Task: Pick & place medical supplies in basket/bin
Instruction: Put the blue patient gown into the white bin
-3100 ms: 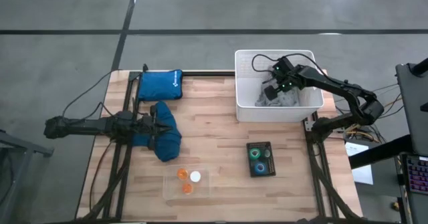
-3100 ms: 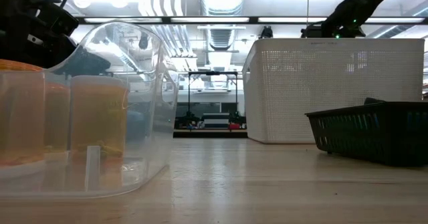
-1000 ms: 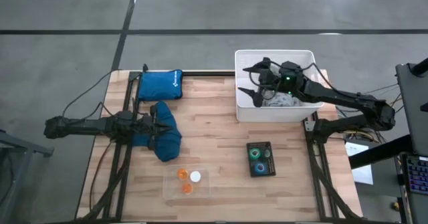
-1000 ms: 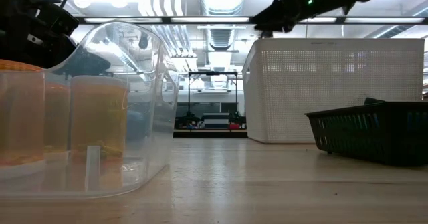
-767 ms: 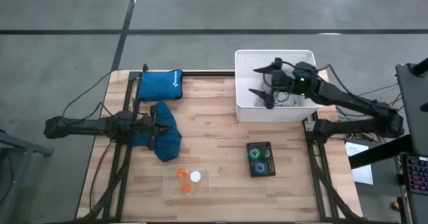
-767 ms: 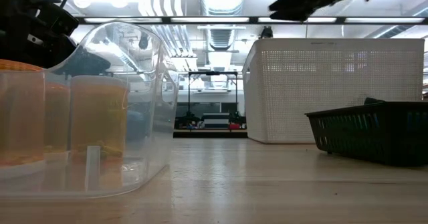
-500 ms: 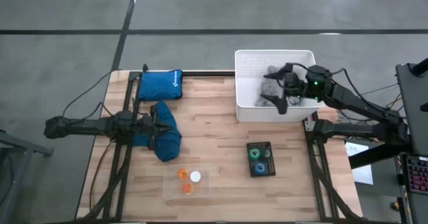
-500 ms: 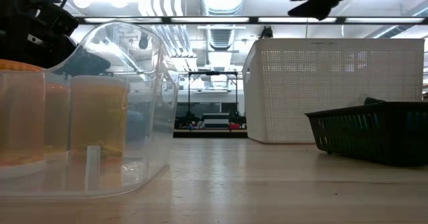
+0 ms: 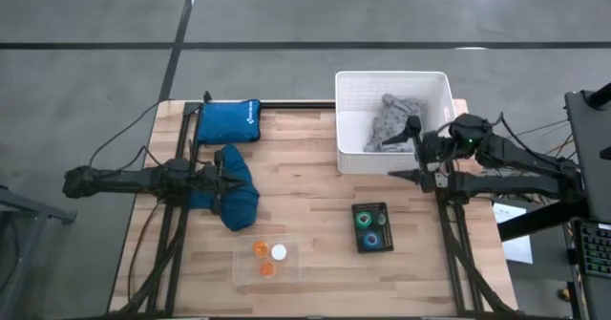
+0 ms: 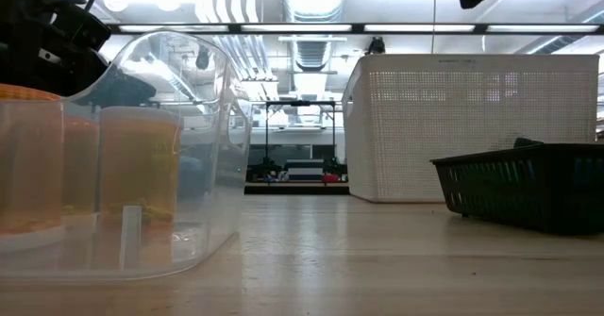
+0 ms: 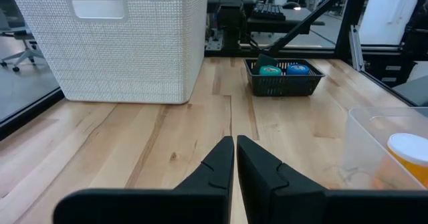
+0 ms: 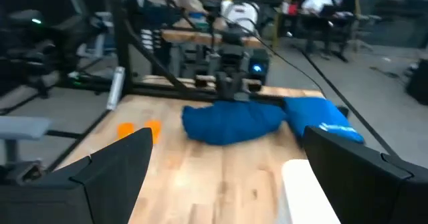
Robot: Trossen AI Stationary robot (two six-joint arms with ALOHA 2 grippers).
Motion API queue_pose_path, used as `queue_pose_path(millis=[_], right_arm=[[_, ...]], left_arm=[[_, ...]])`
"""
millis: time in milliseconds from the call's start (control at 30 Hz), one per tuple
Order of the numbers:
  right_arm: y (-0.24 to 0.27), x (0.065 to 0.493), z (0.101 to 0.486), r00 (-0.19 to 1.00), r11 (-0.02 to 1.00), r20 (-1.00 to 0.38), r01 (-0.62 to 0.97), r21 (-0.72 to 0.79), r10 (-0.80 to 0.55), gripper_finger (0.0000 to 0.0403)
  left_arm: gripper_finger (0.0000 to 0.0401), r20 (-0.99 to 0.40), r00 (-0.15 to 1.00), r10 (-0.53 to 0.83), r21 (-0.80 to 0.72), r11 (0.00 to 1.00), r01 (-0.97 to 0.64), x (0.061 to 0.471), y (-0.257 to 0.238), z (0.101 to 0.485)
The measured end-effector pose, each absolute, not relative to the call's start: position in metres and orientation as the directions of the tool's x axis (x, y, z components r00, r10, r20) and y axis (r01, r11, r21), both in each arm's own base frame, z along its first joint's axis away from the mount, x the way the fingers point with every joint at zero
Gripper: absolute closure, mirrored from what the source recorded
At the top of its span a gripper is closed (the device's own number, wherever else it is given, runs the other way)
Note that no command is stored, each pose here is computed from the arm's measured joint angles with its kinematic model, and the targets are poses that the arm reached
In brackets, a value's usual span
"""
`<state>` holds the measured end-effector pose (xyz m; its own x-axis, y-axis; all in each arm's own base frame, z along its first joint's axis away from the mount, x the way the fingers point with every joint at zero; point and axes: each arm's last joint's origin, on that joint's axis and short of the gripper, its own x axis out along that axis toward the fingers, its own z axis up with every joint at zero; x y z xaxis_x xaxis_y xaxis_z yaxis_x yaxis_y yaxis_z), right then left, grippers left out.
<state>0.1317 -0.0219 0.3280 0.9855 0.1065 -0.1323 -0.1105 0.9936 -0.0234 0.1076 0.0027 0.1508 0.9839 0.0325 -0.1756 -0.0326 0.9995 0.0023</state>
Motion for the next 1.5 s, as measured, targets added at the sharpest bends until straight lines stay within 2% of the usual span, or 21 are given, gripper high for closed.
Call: queue_pose_path(millis=[300, 533, 1000, 1233, 1500], right_arm=[[0.004, 0.135, 0.332, 0.956, 0.955, -0.040, -0.291, -0.047, 0.290, 0.0019], [0.021, 0.135, 0.328, 0.910, 0.911, -0.048, -0.408, 0.060, 0.411, 0.0019], [0.071, 0.132, 0.327, 0.718, 0.719, -0.043, -0.690, 0.078, 0.694, 0.0019], [0.078, 0.127, 0.327, 0.676, 0.677, -0.043, -0.735, 0.039, 0.736, 0.0019], [0.079, 0.128, 0.326, 0.675, 0.675, -0.048, -0.729, 0.112, 0.737, 0.0019]], left_arm=[[0.0375, -0.176, 0.984, 0.033, 0.002, 0.999, -0.033, 0.108, 0.003, 0.151], [0.0375, -0.176, 0.984, 0.033, 0.002, 0.999, -0.033, 0.108, 0.003, 0.151], [0.0375, -0.176, 0.984, 0.032, -0.001, 0.999, -0.033, 0.108, 0.003, 0.151], [0.0375, -0.176, 0.984, 0.033, -0.001, 0.999, -0.034, 0.108, 0.003, 0.151], [0.0375, -0.176, 0.984, 0.032, -0.001, 0.999, -0.033, 0.108, 0.003, 0.151]])
